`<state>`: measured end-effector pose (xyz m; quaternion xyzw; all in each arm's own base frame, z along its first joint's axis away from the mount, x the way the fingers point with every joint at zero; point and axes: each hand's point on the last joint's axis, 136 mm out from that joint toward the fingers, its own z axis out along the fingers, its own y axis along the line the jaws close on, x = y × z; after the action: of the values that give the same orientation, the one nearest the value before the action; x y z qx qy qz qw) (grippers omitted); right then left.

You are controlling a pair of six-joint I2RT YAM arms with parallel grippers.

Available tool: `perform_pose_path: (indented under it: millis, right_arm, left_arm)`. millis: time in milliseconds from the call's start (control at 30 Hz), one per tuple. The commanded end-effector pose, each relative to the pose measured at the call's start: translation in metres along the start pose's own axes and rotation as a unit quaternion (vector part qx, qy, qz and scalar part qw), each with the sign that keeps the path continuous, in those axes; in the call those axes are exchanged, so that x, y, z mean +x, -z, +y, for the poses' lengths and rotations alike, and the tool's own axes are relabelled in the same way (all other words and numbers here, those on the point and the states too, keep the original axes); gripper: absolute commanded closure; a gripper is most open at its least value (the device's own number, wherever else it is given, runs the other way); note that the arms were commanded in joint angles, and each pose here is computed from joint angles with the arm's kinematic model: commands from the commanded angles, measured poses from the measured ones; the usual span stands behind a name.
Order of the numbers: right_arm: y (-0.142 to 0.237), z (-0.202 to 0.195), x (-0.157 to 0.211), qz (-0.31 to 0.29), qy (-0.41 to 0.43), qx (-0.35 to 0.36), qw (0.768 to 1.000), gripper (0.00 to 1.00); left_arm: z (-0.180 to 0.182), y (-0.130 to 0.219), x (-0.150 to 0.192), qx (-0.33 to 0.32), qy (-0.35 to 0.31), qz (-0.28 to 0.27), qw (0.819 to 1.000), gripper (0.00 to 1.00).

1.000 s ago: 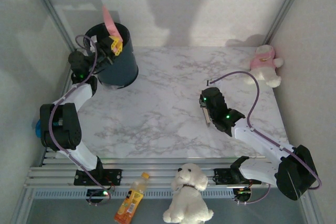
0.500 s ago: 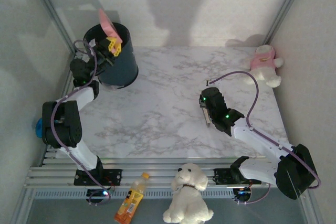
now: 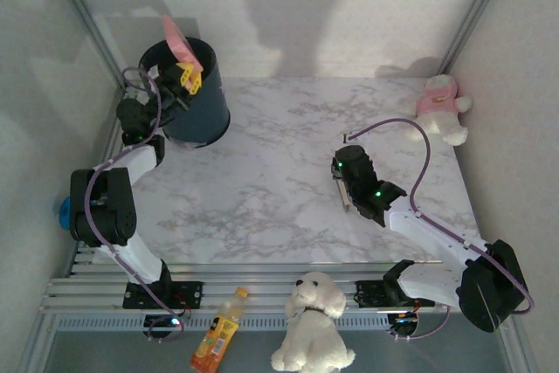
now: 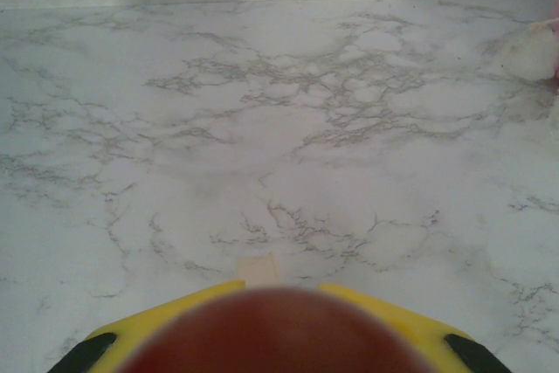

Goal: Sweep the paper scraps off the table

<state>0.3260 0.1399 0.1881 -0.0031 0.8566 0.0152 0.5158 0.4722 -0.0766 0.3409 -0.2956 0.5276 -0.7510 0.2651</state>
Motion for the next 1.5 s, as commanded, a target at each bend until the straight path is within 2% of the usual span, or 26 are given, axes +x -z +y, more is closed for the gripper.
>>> perform_pose_path:
  millis: [0,167,400,567,867,1033,1200,1467]
  right_arm:
    - [0.005,0.001,-0.013,-0.015,-0.014,-0.002,1.000,1.00]
    - [0.006,0.000,-0.012,-0.016,-0.013,-0.002,1.000,1.00]
    - [0.006,0.000,-0.011,-0.017,-0.014,-0.001,1.000,1.00]
    - [0.007,0.000,-0.012,-0.021,-0.018,-0.005,1.000,1.00]
    - [0.008,-0.002,-0.013,-0.026,-0.019,-0.003,0.999,1.00]
    - [0.009,-0.003,-0.012,-0.025,-0.019,0.000,1.000,1.00]
    - [0.009,-0.005,-0.013,-0.026,-0.018,0.004,0.999,1.00]
    - [0.010,-0.008,-0.014,-0.030,-0.011,0.012,0.999,1.00]
  left_arm:
    - [-0.026,-0.002,0.010,-0.009,-0.072,0.012,0.997,1.00]
    - [-0.016,-0.004,0.004,-0.081,-0.140,-0.004,0.987,1.00]
    - [-0.013,-0.001,0.000,-0.192,-0.250,-0.013,0.949,1.00]
    - [-0.010,-0.001,0.007,-0.234,-0.304,0.008,0.924,1.00]
    - [-0.004,-0.006,0.027,-0.317,-0.426,0.029,0.847,1.00]
    - [0.011,-0.012,0.038,-0.375,-0.480,0.042,0.792,1.00]
    - [0.025,-0.014,0.047,-0.412,-0.521,0.058,0.745,1.00]
    - [0.055,-0.015,0.072,-0.454,-0.582,0.122,0.664,1.00]
